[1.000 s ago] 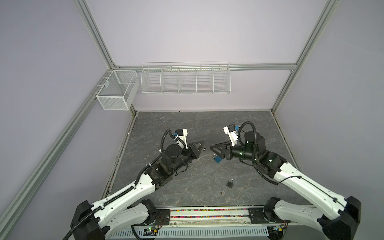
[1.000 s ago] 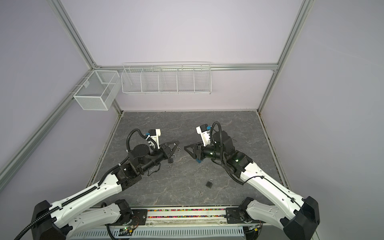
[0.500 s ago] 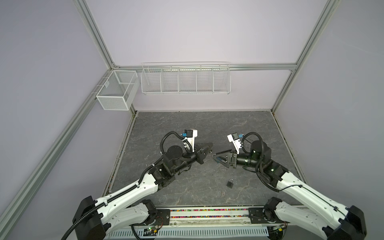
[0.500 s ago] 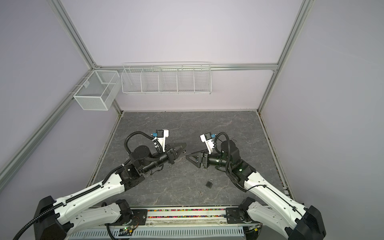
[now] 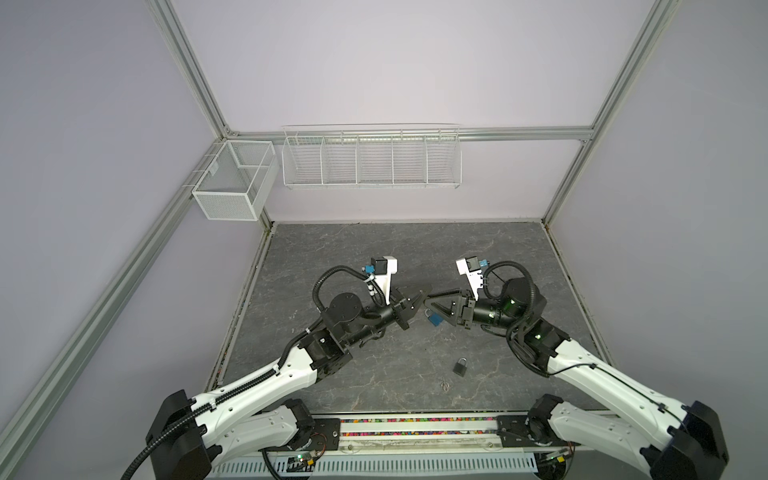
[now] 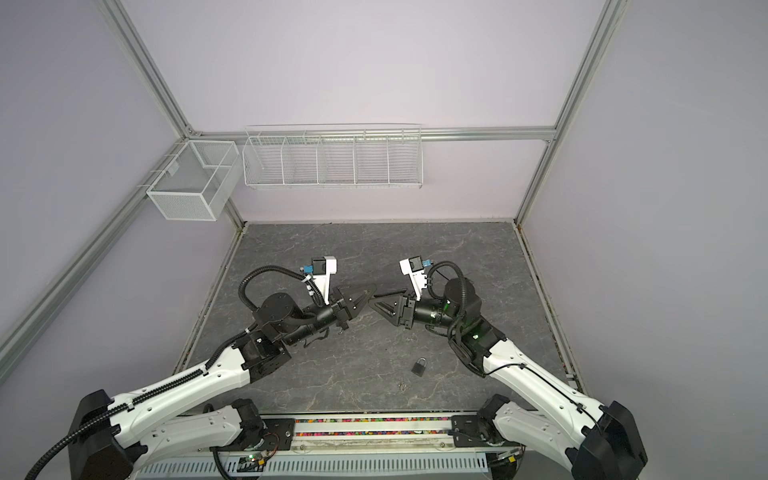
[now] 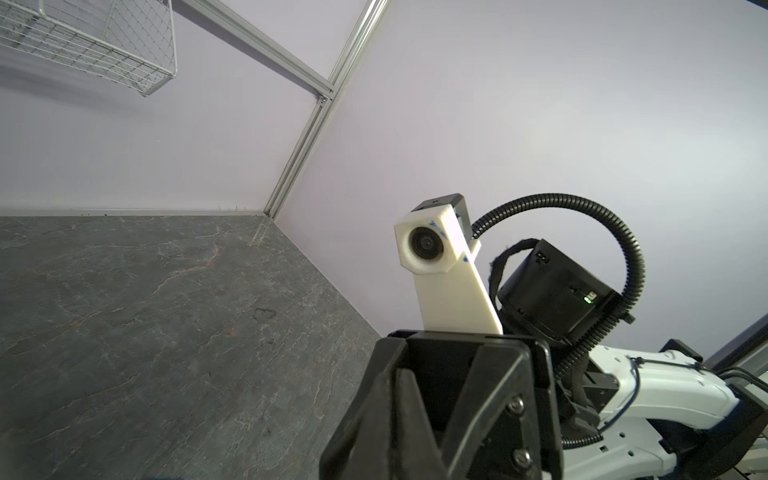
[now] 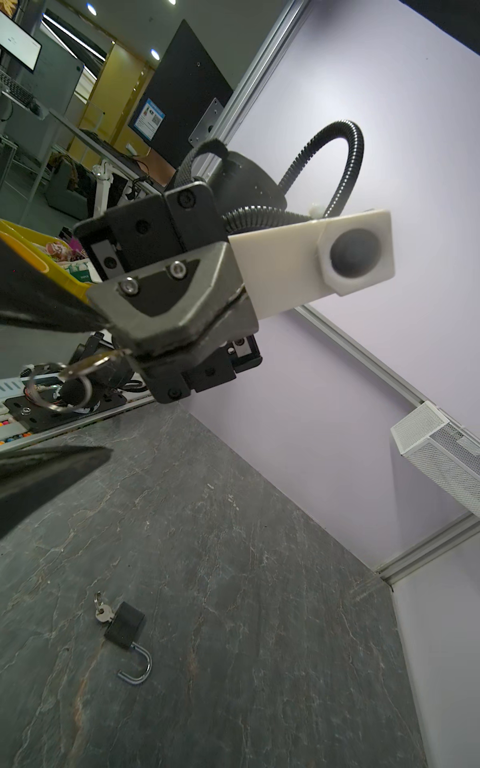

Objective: Unlock with the key

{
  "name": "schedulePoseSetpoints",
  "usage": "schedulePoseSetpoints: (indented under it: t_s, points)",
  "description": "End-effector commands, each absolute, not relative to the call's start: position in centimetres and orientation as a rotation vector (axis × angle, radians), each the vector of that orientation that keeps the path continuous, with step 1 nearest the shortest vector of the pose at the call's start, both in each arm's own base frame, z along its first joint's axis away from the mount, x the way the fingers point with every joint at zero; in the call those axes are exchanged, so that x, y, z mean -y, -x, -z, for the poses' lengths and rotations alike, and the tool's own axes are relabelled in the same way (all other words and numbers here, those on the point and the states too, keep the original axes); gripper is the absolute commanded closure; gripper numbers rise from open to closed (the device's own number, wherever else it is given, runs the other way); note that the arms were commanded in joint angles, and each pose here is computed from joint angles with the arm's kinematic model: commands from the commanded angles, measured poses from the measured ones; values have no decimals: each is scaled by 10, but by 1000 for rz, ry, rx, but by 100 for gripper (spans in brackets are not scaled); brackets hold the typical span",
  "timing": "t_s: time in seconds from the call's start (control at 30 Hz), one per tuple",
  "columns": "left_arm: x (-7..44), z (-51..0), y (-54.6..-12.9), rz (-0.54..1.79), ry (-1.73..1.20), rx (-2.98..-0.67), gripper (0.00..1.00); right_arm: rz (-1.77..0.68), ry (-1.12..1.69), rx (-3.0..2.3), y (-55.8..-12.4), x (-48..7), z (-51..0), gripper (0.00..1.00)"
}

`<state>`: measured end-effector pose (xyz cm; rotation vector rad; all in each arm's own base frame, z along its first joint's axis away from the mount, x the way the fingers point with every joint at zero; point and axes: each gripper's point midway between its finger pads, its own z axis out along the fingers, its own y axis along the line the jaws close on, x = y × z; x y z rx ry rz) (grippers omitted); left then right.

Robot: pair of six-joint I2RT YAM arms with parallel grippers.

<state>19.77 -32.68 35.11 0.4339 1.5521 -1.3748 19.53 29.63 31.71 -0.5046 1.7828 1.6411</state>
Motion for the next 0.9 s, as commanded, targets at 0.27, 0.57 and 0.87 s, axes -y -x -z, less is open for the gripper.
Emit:
schedulePoseSetpoints:
  t_s: [0.27,0.57,0.87]
  points:
    - [329,-361,-195,1391,-444,-1501,100,-1672,549,-1707,-187,-300,-331,68]
    - [327,-357,-196,1392,-424,-1513,100,-1683,561,-1666,-185,-302,-341,75]
    - [319,-357,-195,1377,-404,-1502,100,-1674,552,-1679,-187,-303,-338,83]
